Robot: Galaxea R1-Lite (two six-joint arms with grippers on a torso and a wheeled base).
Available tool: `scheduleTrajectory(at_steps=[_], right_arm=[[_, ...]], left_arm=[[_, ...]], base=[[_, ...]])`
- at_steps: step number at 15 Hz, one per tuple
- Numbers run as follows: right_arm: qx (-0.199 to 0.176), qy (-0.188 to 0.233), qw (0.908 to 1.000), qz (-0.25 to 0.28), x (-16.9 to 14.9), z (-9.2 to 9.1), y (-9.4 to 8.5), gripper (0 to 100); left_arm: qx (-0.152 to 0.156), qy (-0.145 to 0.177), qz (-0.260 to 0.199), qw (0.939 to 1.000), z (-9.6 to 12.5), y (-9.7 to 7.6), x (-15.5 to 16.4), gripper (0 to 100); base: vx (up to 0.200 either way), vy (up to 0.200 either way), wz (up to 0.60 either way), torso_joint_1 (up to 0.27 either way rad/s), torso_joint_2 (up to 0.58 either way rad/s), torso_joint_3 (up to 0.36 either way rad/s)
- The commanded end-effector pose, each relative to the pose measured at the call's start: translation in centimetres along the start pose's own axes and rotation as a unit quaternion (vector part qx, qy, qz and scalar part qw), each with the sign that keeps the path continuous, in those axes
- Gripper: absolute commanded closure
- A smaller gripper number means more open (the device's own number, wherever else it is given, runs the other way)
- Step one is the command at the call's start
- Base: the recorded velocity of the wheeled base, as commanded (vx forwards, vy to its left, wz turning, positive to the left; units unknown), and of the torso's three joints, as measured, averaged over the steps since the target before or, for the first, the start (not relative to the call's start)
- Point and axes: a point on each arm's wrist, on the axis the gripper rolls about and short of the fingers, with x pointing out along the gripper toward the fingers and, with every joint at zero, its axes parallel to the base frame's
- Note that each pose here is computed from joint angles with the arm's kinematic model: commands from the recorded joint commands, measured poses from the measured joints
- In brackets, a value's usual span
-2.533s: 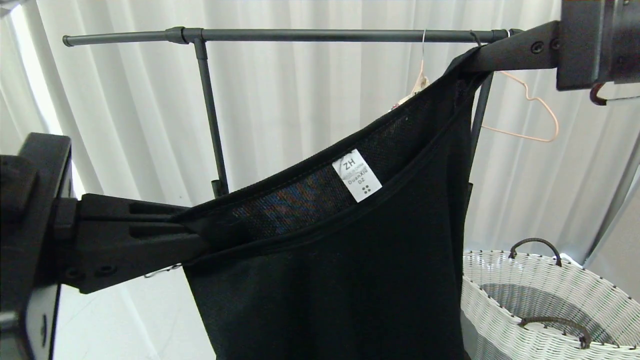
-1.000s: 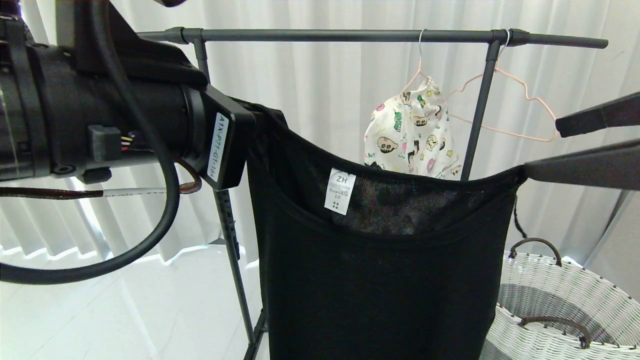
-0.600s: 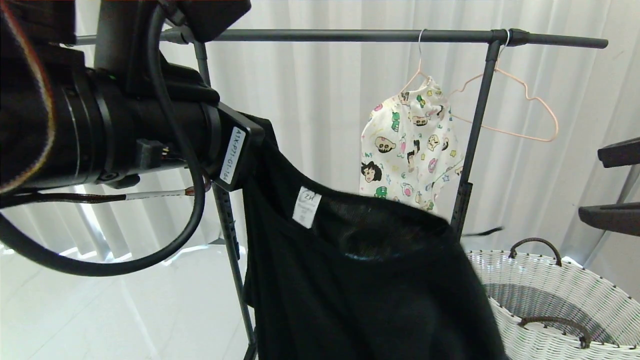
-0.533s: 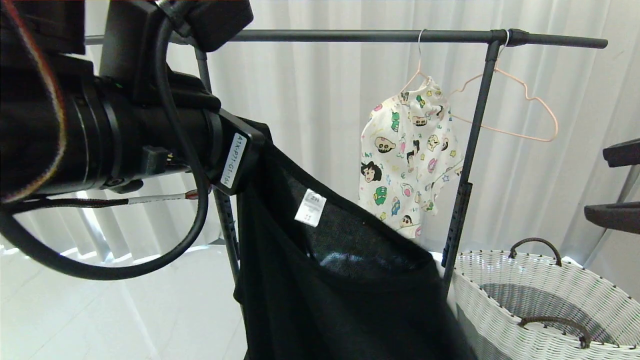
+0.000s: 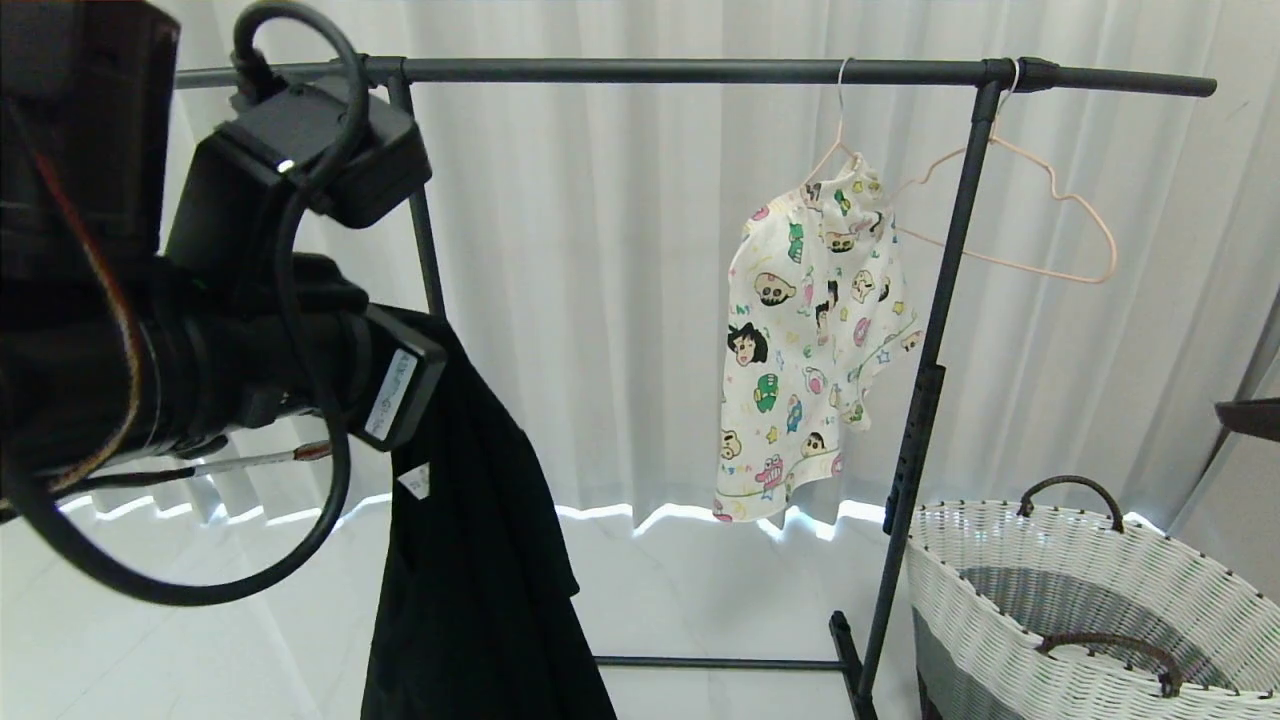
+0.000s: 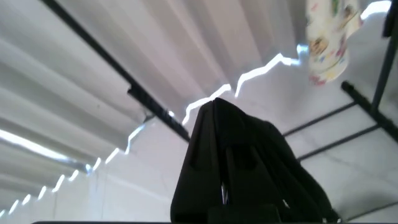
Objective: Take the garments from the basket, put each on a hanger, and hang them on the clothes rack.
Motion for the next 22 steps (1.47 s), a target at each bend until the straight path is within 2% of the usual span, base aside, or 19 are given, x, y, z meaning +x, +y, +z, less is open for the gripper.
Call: scheduleTrajectory(at_steps=[1,3,6,10,17,22], right_arm=[[0.012,0.055,0.996,-0.069,1.2,-1.9,-0.9,0],[0.015,0.086,0.9909,-0.103,1.8,-3.4,-1.5,0],[-0.007,0.088,0.9893,-0.116,0.8,-4.6,-1.9,0],[0.0,0.087,0.9884,-0.124,0.8,-4.6,-2.1,0],[0.011,0.072,0.9888,-0.13,0.8,-4.3,-2.2,0],[0.019,0.058,0.9887,-0.137,1.1,-3.9,-2.4,0]], left_arm=[[-0.013,0.008,0.012,0.9998,-3.0,1.3,-2.2,100],[-0.02,0.023,0.028,0.9992,-4.9,1.8,-3.1,100],[-0.031,0.037,0.052,0.9975,-6.5,2.5,-3.7,100],[-0.048,0.035,0.08,0.995,-6.6,3.3,-3.3,100],[-0.044,0.039,0.081,0.995,-7.1,3.1,-3.4,100],[-0.045,0.038,0.083,0.9949,-7.1,3.2,-3.4,100]], base=[[0.0,0.0,0.0,0.0,0.0,0.0],[0.0,0.0,0.0,0.0,0.0,0.0],[0.0,0.0,0.0,0.0,0.0,0.0],[0.0,0.0,0.0,0.0,0.0,0.0],[0.0,0.0,0.0,0.0,0.0,0.0],[0.0,0.0,0.0,0.106,-0.33,-0.239]])
